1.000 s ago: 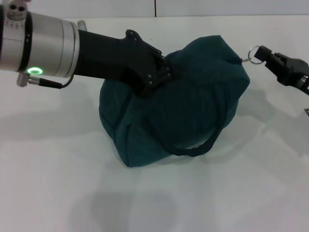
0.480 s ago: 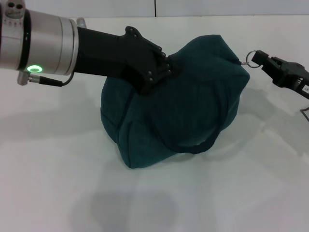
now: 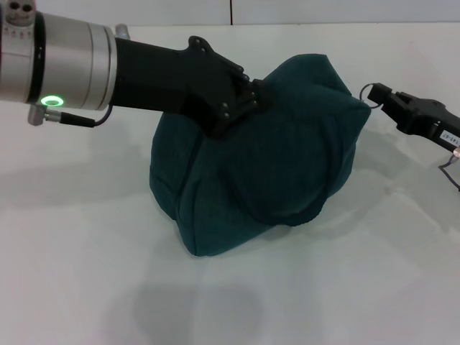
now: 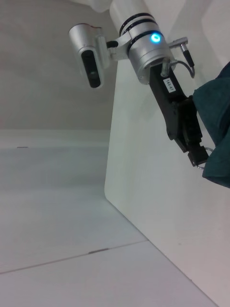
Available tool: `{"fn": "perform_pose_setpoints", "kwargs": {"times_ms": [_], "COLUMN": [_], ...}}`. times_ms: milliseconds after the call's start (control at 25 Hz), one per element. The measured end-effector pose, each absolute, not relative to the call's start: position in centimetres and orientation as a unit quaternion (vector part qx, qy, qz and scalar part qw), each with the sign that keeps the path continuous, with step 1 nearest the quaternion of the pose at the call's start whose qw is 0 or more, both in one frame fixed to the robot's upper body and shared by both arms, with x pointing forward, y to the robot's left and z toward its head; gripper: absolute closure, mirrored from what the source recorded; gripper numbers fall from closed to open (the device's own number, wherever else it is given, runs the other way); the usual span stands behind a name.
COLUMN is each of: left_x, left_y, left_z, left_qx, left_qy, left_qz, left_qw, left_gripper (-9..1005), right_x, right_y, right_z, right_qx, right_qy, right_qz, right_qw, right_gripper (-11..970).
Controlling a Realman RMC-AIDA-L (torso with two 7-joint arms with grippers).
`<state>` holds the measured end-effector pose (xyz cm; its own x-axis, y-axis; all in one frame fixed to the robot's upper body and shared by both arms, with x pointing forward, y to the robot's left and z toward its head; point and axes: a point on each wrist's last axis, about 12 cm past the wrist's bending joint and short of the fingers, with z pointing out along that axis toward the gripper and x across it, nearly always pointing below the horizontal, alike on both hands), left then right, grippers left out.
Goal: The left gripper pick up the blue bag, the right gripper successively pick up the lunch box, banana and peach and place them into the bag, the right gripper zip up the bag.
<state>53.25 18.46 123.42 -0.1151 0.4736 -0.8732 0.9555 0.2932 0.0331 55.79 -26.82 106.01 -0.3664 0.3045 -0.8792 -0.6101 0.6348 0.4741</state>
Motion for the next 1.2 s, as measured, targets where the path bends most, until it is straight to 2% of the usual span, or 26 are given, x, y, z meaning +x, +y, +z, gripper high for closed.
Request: {"fn": "perform_pose_setpoints", "kwargs": {"times_ms": [320,760,920,960,1080,1200], "left_x": [53.6,54.5,54.9,55.0,55.0,54.6], "left_y": [18.6,19.4,20.2,20.4,21.1,22.2], "left_z": [123.4,123.1,122.7,122.7,122.7,122.9], "left_qx": [0.51,0.485,0.458,0.451,0.433,0.409], "left_qy": [0.692,0.698,0.706,0.708,0.711,0.704], "left_qz": [-0.284,-0.264,-0.249,-0.247,-0.249,-0.268], "left_qw": [0.425,0.456,0.479,0.484,0.495,0.515], "left_gripper": [904,891,886,850,743,631], "right_x": [55.7,54.2,53.9,53.8,53.6,53.1], "right_y": [-27.4,-28.8,-29.0,-29.0,-29.0,-29.0], "right_z": [106.2,106.7,106.5,106.5,106.6,107.3], "right_qx": [-0.091,-0.082,-0.08,-0.08,-0.085,-0.107], "right_qy": [0.708,0.681,0.682,0.681,0.674,0.648], "right_qz": [0.417,0.429,0.427,0.428,0.434,0.441], "right_qw": [0.562,0.588,0.588,0.589,0.591,0.611], "right_gripper": [935,740,562,518,276,161]}}
